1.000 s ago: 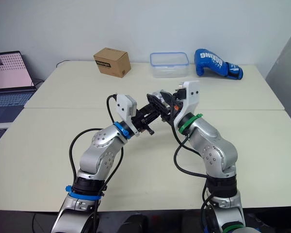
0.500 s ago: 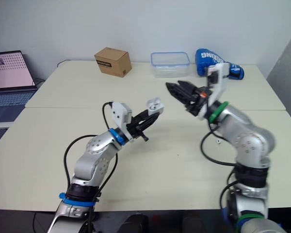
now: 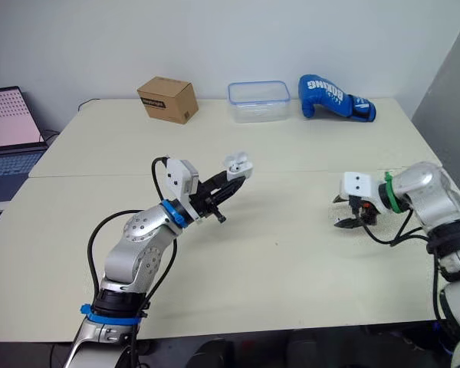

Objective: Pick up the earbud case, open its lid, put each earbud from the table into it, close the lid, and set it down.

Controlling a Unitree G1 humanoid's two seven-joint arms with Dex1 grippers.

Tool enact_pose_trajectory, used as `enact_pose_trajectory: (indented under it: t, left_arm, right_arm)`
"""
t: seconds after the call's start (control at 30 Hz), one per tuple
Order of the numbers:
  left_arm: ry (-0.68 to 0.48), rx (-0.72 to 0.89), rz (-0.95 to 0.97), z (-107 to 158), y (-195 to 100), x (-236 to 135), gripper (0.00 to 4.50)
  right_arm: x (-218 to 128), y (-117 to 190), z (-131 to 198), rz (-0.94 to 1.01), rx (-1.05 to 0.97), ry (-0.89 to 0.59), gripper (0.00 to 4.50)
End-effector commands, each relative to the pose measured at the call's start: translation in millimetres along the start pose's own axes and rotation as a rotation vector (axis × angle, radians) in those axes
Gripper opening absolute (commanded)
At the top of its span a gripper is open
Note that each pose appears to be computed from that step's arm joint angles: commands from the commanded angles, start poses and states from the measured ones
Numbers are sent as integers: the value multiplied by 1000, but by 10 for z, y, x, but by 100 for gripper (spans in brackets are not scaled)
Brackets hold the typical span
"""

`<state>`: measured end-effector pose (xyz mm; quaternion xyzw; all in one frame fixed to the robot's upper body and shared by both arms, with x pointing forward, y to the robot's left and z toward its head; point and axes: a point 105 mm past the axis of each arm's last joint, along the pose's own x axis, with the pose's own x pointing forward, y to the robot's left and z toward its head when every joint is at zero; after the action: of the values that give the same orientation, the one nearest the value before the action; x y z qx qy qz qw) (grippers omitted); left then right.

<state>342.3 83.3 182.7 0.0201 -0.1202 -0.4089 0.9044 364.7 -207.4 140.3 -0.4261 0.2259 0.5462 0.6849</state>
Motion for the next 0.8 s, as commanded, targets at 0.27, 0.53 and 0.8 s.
enact_pose_trajectory:
  t: [0.27, 0.53, 0.8]
  left_arm:
    - [-39, 37, 22, 132, -72, -75, 77]
    - [-27, 45, 46, 129, -65, -123, 77]
    - [-36, 39, 39, 136, -116, -86, 77]
  right_arm:
    - [-12, -97, -241, 128, -148, 255, 344]
    - [118, -158, -172, 130, -176, 274, 344]
    - [135, -206, -188, 142, -227, 373, 308]
